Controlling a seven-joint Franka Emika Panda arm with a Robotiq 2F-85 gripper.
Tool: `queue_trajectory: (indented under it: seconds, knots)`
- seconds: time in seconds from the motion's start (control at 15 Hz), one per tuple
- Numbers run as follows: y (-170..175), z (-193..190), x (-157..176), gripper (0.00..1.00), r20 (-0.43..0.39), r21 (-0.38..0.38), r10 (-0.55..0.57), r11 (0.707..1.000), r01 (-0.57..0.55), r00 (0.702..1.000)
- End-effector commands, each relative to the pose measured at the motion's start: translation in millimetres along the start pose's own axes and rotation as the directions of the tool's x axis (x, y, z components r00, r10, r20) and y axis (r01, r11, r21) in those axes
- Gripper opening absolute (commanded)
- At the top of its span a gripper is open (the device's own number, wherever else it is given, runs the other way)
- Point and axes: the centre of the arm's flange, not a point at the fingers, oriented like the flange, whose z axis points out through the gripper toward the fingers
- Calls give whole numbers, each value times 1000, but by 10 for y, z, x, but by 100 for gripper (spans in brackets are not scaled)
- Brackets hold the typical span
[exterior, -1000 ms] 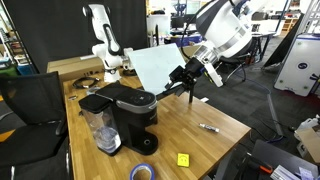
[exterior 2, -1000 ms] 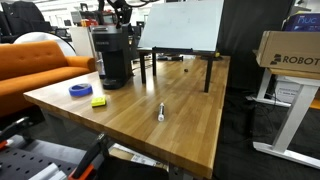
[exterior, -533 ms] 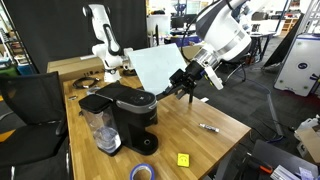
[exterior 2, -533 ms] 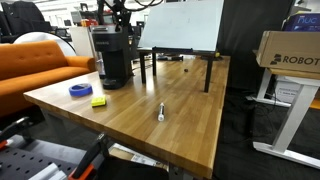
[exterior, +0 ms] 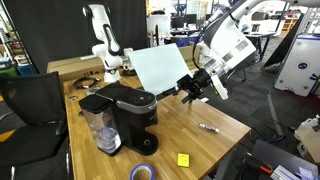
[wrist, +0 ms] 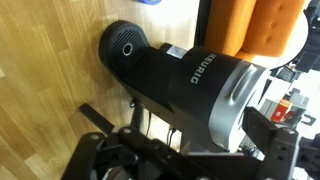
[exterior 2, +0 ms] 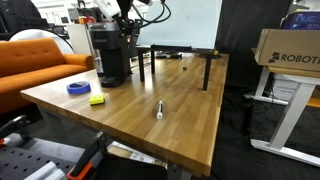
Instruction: Open the lid of the coffee machine chamber
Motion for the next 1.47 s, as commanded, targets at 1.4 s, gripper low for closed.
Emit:
queue_trajectory:
  seconds: [1.4]
  knots:
    - [-437,726,99,100,-12,282,-239,931,233,971]
